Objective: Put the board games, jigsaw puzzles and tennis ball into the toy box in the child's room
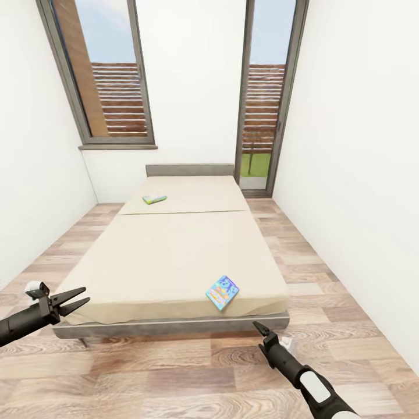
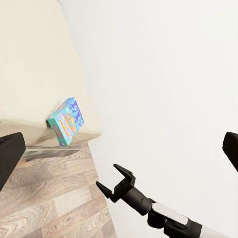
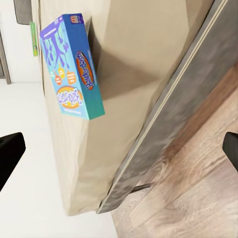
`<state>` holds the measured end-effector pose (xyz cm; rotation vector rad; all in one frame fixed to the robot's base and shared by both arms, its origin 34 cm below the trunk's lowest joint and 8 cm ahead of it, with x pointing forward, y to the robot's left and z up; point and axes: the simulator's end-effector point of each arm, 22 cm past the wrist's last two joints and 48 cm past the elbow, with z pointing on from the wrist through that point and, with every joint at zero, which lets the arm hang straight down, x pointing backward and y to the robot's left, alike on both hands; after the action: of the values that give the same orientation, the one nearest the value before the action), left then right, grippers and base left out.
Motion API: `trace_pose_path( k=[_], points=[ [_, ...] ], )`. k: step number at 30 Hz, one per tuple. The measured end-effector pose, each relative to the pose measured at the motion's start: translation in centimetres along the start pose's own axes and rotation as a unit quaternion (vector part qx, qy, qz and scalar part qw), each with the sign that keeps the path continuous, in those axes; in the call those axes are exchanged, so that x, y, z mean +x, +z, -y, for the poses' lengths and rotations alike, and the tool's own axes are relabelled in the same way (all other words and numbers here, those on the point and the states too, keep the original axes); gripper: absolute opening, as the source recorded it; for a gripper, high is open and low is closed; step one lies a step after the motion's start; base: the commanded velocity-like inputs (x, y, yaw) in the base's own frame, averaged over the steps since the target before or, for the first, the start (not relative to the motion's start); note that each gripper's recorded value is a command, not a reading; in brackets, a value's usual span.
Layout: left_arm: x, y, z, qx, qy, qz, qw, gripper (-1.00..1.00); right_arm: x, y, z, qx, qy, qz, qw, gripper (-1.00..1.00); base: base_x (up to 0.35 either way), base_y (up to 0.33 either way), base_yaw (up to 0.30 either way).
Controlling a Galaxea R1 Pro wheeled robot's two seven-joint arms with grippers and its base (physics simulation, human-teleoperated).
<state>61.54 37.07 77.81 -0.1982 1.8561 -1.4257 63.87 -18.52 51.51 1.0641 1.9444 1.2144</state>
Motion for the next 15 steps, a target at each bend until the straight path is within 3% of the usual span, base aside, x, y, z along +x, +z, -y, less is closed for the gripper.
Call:
trace_pose_path(
  k=[15],
  points=[
    [0.04,0.04,0.02,0.0,0.0,0.0,1.0,1.0,0.13,0.02,-0.04,-0.001,0.001,-0.001,1.0,1.0,0.03,0.081,0.0]
  ],
)
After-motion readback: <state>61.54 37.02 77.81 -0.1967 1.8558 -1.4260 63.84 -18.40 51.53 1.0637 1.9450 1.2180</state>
